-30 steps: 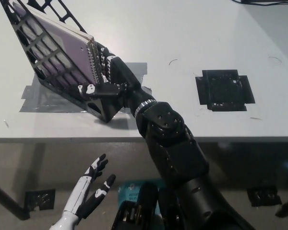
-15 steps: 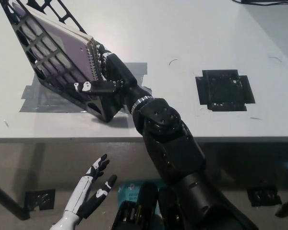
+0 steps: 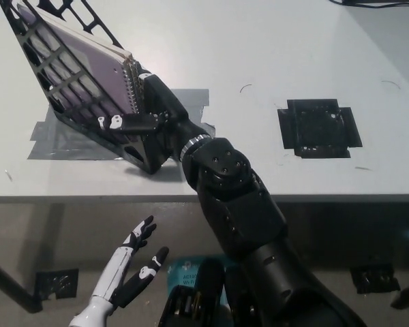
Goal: A shelf with a book inside it is placed on the center of the desk infront of the robot. The robot uses its right hand to grab the book, take it out and hand it to a person.
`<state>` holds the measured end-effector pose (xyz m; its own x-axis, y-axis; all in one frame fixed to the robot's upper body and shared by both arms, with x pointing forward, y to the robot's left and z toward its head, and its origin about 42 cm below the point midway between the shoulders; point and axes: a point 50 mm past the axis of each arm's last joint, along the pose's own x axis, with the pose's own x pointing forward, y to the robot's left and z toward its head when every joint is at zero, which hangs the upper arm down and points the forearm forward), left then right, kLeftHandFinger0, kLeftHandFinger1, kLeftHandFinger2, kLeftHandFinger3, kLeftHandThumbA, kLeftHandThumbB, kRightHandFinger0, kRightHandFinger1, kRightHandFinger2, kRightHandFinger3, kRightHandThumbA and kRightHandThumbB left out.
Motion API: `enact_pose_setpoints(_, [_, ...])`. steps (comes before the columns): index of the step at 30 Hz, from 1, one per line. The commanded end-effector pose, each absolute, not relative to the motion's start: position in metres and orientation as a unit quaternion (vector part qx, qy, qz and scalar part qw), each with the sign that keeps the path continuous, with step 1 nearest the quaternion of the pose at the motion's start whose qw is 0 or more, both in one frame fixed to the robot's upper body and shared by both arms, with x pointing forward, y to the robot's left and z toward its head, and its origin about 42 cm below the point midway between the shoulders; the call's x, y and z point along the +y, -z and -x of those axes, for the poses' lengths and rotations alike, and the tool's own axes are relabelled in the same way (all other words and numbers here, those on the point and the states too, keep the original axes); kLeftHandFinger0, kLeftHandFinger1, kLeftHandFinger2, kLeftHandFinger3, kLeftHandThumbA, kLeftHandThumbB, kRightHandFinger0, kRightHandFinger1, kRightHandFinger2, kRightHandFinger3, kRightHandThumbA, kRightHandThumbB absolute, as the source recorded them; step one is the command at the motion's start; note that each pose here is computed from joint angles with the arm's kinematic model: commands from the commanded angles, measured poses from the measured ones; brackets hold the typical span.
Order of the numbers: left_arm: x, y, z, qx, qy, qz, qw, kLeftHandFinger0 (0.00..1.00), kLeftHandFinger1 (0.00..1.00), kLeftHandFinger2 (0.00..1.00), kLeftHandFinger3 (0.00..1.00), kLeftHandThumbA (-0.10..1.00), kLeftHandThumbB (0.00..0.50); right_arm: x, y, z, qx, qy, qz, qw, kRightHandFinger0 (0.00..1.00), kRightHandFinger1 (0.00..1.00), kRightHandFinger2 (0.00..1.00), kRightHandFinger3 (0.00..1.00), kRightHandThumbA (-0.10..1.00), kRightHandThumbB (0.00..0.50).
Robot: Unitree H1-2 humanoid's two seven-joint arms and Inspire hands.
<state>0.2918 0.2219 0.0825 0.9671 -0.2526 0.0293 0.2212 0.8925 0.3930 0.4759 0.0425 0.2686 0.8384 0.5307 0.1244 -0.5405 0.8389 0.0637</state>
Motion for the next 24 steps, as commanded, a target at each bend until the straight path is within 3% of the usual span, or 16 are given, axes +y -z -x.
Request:
enact_pose_setpoints(1, [0.2227,-0.0936,-0.2951,-0.067,0.123,-0.203,0.969,1.00,1.00,1.00,1.00,0.80,0.314,0.0628,-0.3029,-0.4774,-0.102,-0.287,-0.048,0.951,0.90,0.86,0.87,0.90,0.84,0.303])
enact_pose_setpoints(2, [0.2227,-0.0936,-0.2949,-0.067,0.123,-0.203,0.969,1.00,1.00,1.00,1.00,0.81,0.318,0.0635,-0.3024,-0.4792,-0.097,-0.273,-0.028,0.957,0.21,0.23,0.34,0.38,0.53,0.269])
enact_pose_setpoints(3, [0.2227,-0.0937,-0.2947,-0.067,0.123,-0.203,0.969,1.00,1.00,1.00,1.00,0.81,0.319,0.0641,-0.3020,-0.4798,-0.096,-0.259,-0.011,0.961,0.04,0.07,0.15,0.18,0.22,0.259])
enact_pose_setpoints(4, [0.2226,-0.0938,-0.2945,-0.068,0.124,-0.202,0.969,1.00,1.00,1.00,1.00,0.81,0.319,0.0645,-0.3018,-0.4803,-0.096,-0.248,0.001,0.964,0.01,0.05,0.15,0.16,0.08,0.240])
enact_pose_setpoints(5, [0.2224,-0.0937,-0.2945,-0.067,0.123,-0.198,0.970,1.00,1.00,1.00,1.00,0.80,0.326,0.0649,-0.3012,-0.4789,-0.100,-0.230,0.013,0.968,0.00,0.09,0.33,0.29,-0.09,0.175])
enact_pose_setpoints(6, [0.2224,-0.0936,-0.2945,-0.067,0.123,-0.195,0.971,1.00,1.00,1.00,1.00,0.80,0.326,0.0650,-0.3010,-0.4783,-0.101,-0.226,0.014,0.969,0.00,0.09,0.33,0.29,-0.09,0.175])
enact_pose_setpoints(7, [0.2222,-0.0937,-0.2943,-0.067,0.122,-0.194,0.971,1.00,1.00,1.00,1.00,0.79,0.323,0.0653,-0.3006,-0.4774,-0.103,-0.219,0.019,0.970,0.00,0.24,0.63,0.61,-0.10,0.134])
enact_pose_setpoints(8, [0.2222,-0.0935,-0.2941,-0.067,0.122,-0.193,0.971,1.00,1.00,1.00,1.00,0.79,0.329,0.0650,-0.3003,-0.4763,-0.106,-0.211,0.028,0.971,0.00,0.32,0.74,0.75,-0.10,0.110])
enact_pose_setpoints(10, [0.2223,-0.0925,-0.2942,-0.068,0.123,-0.192,0.971,1.00,1.00,1.00,1.00,0.79,0.329,0.0645,-0.3000,-0.4755,-0.107,-0.206,0.030,0.972,0.00,0.34,0.77,0.80,-0.10,0.103])
enact_pose_setpoints(14, [0.2219,-0.0928,-0.2942,-0.069,0.124,-0.193,0.971,1.00,1.00,1.00,1.00,0.78,0.321,0.0638,-0.2988,-0.4764,-0.099,-0.193,0.022,0.976,0.00,0.36,0.75,0.79,-0.09,0.103])
enact_pose_setpoints(20, [0.2214,-0.0929,-0.2942,-0.066,0.124,-0.196,0.970,1.00,1.00,1.00,1.00,0.79,0.332,0.0635,-0.2994,-0.4765,-0.104,-0.191,0.015,0.976,0.00,0.30,0.66,0.66,0.06,0.111])
enact_pose_setpoints(24, [0.2218,-0.0953,-0.2975,-0.071,0.126,-0.201,0.969,1.00,1.00,1.00,1.00,0.78,0.330,0.0628,-0.3044,-0.4774,-0.114,-0.198,0.002,0.974,0.00,0.29,0.63,0.59,0.16,0.149])
